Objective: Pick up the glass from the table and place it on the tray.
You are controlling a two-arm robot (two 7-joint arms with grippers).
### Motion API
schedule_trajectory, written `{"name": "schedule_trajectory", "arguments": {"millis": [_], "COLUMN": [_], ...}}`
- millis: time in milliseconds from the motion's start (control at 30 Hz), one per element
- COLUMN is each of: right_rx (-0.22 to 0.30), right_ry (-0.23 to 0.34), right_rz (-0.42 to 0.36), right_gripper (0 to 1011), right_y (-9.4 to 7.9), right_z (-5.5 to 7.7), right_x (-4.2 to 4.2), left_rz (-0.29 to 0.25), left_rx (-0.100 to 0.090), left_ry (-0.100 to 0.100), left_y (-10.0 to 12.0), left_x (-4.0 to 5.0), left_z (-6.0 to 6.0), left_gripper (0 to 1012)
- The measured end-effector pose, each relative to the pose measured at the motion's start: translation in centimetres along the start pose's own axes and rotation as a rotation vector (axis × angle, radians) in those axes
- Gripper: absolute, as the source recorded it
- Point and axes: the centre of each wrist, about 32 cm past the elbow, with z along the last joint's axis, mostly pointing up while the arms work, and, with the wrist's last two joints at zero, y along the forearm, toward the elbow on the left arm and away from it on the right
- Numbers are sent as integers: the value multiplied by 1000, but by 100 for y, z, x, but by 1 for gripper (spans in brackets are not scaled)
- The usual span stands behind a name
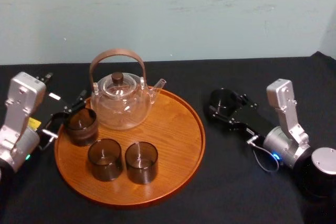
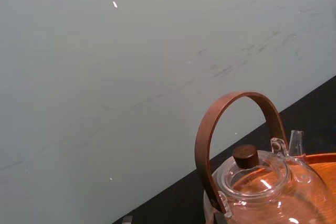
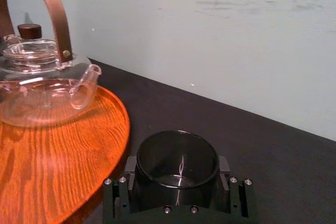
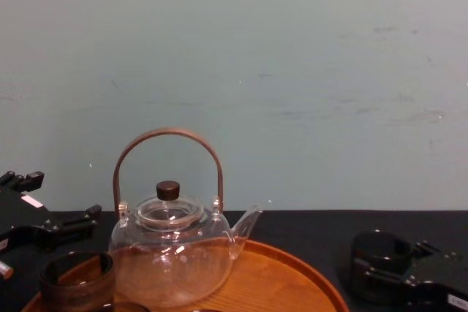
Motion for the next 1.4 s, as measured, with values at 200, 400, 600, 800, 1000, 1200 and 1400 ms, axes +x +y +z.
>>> {"name": "schedule_trajectory", "arguments": {"millis": [200, 400, 600, 800, 1000, 1200, 1400], "right_rx": [12, 48, 82, 103, 114, 121, 117], "right_ry": [-12, -26, -23, -18, -8, 5, 20], "right_rz": [24, 62, 115, 170, 216, 251, 274], "right_gripper": [904, 904, 904, 904, 904, 904, 904], "right_y": [73, 111, 193, 321, 461, 592, 661], "right_z": [112, 270, 367, 406, 373, 321, 275], "right_x": [-20, -69, -164, -264, -343, -415, -477], "left_rz": [0, 0, 0, 0, 0, 0, 0], "left_rx": [0, 0, 0, 0, 0, 0, 0], "left_ry": [0, 0, 0, 0, 0, 0, 0], "left_y": [0, 0, 0, 0, 0, 0, 0], "left_x": [0, 0, 0, 0, 0, 0, 0], "left_z": [0, 0, 0, 0, 0, 0, 0], "left_gripper": [1001, 1001, 1001, 1001, 1001, 1001, 1001]}}
